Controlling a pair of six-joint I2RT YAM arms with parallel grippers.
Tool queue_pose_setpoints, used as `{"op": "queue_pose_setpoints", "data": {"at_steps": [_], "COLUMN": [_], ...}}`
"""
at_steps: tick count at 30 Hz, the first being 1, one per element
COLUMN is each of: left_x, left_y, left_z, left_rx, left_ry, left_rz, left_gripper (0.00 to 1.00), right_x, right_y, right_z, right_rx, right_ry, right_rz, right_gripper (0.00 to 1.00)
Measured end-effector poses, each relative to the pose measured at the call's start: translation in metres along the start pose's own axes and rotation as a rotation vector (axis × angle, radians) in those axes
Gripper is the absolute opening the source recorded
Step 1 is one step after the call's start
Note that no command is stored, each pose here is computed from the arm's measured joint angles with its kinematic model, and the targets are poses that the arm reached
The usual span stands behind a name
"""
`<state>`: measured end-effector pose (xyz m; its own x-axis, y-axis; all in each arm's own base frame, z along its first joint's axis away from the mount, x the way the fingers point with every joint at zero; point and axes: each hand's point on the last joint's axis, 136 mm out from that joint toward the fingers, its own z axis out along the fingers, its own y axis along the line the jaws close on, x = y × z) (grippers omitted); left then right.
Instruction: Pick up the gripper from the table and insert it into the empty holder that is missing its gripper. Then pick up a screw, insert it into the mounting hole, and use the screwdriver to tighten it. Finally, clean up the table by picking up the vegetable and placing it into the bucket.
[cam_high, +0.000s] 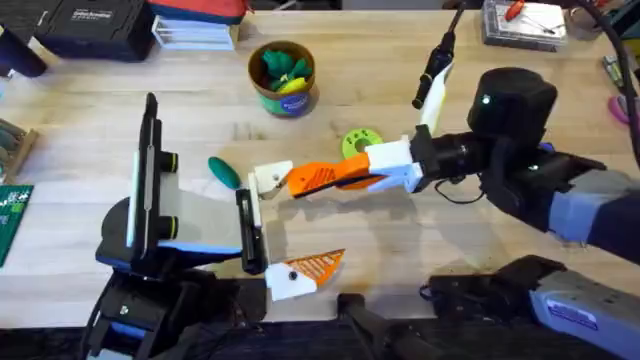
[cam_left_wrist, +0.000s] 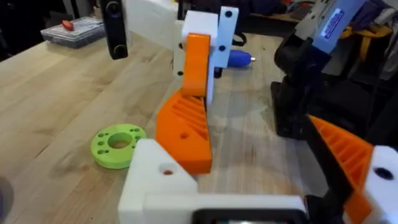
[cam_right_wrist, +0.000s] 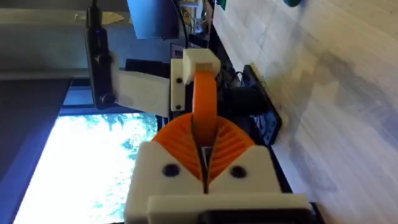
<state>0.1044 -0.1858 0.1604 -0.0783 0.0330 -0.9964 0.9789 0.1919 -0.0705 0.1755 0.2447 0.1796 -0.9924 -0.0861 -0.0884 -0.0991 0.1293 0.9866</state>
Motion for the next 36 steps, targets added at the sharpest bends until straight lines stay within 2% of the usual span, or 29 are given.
{"op": "queue_pose_setpoints", "data": {"at_steps": [8, 15, 26, 36], "left_x": [-0.001, -0.001, 0.000, -0.001], "left_y": [0.012, 0.010, 0.009, 0.018], "left_z": [-0.001, -0.001, -0.001, -0.002], "left_rx": [-0.068, -0.058, -0.049, -0.101], "left_ry": [-0.002, -0.002, -0.001, -0.003], "left_rz": [-0.001, -0.003, -0.033, -0.029], "left_gripper": [0.986, 0.985, 0.985, 0.985], "right_x": [-0.004, -0.010, -0.012, -0.019], "right_y": [-0.004, -0.006, -0.012, -0.008], "right_z": [0.020, 0.036, 0.044, 0.053], "right_rx": [0.006, -0.028, -0.036, -0.021], "right_ry": [0.000, 0.017, 0.042, 0.009], "right_rz": [-0.049, -0.063, -0.034, -0.043], "right_gripper": [0.013, 0.012, 0.011, 0.011]}}
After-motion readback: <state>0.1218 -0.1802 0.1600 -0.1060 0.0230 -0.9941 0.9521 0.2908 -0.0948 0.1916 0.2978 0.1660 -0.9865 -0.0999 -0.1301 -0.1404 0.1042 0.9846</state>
